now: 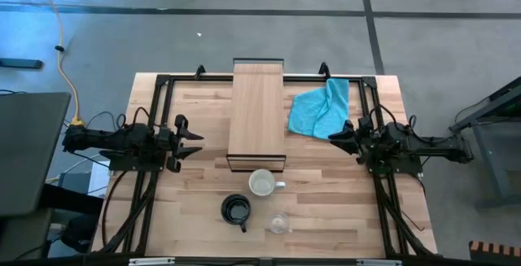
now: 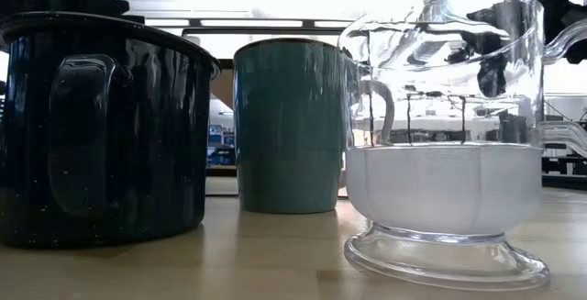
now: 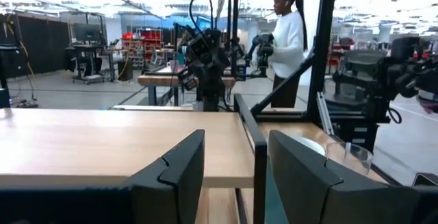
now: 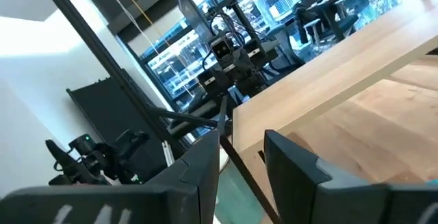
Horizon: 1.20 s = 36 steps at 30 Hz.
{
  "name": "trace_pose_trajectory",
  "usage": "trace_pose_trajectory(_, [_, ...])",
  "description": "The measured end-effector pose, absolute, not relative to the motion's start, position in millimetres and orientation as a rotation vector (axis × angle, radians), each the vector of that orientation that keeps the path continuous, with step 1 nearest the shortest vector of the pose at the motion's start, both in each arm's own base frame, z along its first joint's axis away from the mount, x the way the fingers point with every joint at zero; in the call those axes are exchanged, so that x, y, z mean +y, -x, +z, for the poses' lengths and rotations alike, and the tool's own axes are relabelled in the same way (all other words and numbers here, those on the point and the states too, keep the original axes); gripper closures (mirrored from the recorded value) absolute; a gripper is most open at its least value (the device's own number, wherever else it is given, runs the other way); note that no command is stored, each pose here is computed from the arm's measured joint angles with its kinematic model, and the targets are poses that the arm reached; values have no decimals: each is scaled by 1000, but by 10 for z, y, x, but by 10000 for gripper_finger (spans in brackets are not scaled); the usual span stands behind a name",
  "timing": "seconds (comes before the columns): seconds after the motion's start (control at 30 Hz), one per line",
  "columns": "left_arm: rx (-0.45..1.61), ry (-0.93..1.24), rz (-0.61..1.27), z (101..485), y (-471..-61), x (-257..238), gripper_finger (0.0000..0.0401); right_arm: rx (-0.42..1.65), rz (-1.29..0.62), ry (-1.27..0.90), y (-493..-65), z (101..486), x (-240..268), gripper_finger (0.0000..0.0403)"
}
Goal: Stack small to large cups/mugs on shelf
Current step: Put the transparent mug on the shelf
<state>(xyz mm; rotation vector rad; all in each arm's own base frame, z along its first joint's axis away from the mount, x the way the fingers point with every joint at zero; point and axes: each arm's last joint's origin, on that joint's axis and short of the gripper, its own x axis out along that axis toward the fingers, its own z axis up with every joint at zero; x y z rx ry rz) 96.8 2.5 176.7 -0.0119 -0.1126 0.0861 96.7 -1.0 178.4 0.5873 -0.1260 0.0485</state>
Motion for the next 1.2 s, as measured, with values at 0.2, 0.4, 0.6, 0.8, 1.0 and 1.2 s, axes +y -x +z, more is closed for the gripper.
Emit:
trace_pose_trajectory(0.2, [-105,12,98,1760,-968,28,249,-126,41,-548,-967,1782,-12,295])
trace_pose_trajectory(0.4, [-109,35,135,1762,-967,39,249,-132,17,-539,-968,1781,-18,295])
trace_pose_trajectory(0.6, [-135,215,165,1772,-964,51,249,-137,14,-517,-967,1785,-19,295])
trace_pose_trajectory(0.8, [-137,357,85,1774,-967,31,249,-146,10,-517,-966,1792,-21,295])
trace_pose_trajectory(1.0, [-150,652,34,1784,-966,23,249,-146,10,-517,-966,1792,-21,295])
trace_pose_trajectory(1.2, [-151,708,30,1783,-966,23,249,-146,10,-516,-966,1793,-21,295])
